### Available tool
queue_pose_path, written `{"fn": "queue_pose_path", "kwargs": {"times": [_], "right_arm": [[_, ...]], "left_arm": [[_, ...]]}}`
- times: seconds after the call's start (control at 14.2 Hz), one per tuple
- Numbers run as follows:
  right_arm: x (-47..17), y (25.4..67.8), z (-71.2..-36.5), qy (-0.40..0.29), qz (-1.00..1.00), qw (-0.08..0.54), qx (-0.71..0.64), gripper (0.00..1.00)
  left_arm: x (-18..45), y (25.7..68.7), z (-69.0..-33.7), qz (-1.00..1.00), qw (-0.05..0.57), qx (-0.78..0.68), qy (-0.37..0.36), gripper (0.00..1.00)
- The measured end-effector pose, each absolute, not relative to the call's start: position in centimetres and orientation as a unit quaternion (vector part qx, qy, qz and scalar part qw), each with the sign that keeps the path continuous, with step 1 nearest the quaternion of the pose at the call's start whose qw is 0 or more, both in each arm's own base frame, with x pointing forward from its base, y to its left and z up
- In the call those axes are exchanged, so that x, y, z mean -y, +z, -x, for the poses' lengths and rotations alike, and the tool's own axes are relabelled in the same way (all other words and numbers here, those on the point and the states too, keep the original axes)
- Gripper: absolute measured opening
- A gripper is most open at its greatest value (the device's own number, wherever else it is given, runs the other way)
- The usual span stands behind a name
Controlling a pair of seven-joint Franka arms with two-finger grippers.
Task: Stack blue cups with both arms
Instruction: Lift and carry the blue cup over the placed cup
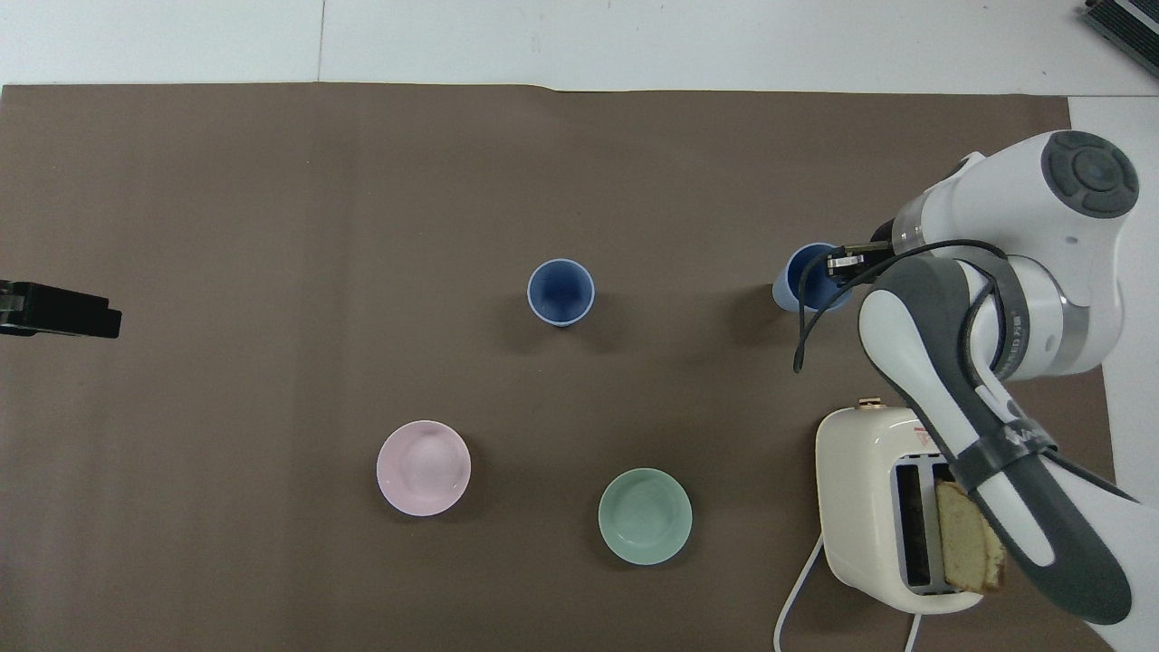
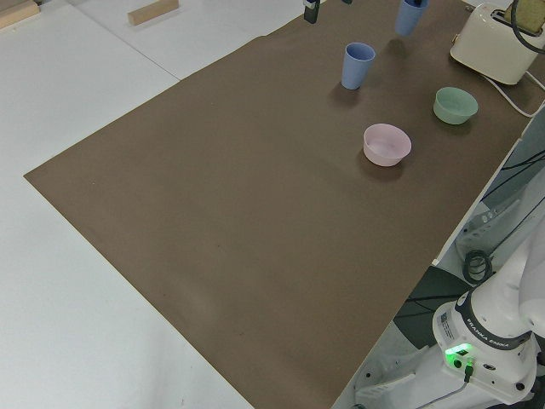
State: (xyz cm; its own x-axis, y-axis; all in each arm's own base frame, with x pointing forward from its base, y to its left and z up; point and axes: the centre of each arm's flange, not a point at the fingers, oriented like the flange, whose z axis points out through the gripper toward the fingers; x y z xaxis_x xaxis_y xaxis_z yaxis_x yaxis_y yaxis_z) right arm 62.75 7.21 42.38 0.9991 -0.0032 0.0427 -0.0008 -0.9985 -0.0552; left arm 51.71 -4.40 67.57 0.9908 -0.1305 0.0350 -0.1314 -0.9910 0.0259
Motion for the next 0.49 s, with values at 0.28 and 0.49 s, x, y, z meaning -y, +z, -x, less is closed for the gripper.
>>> {"fn": "queue_pose_path", "kwargs": {"times": [0.28, 0.49], "right_arm": [[-16.2, 47.6, -62.5, -0.046, 0.996, 0.044, -0.057, 0.04], [-21.9, 49.0, -61.3, -0.053, 0.995, 0.053, -0.064, 0.04]], "left_arm": [[4.3, 67.6, -51.7, -0.998, 0.014, 0.065, 0.016, 1.00], [4.3, 67.6, -51.7, -0.998, 0.014, 0.065, 0.016, 1.00]]}}
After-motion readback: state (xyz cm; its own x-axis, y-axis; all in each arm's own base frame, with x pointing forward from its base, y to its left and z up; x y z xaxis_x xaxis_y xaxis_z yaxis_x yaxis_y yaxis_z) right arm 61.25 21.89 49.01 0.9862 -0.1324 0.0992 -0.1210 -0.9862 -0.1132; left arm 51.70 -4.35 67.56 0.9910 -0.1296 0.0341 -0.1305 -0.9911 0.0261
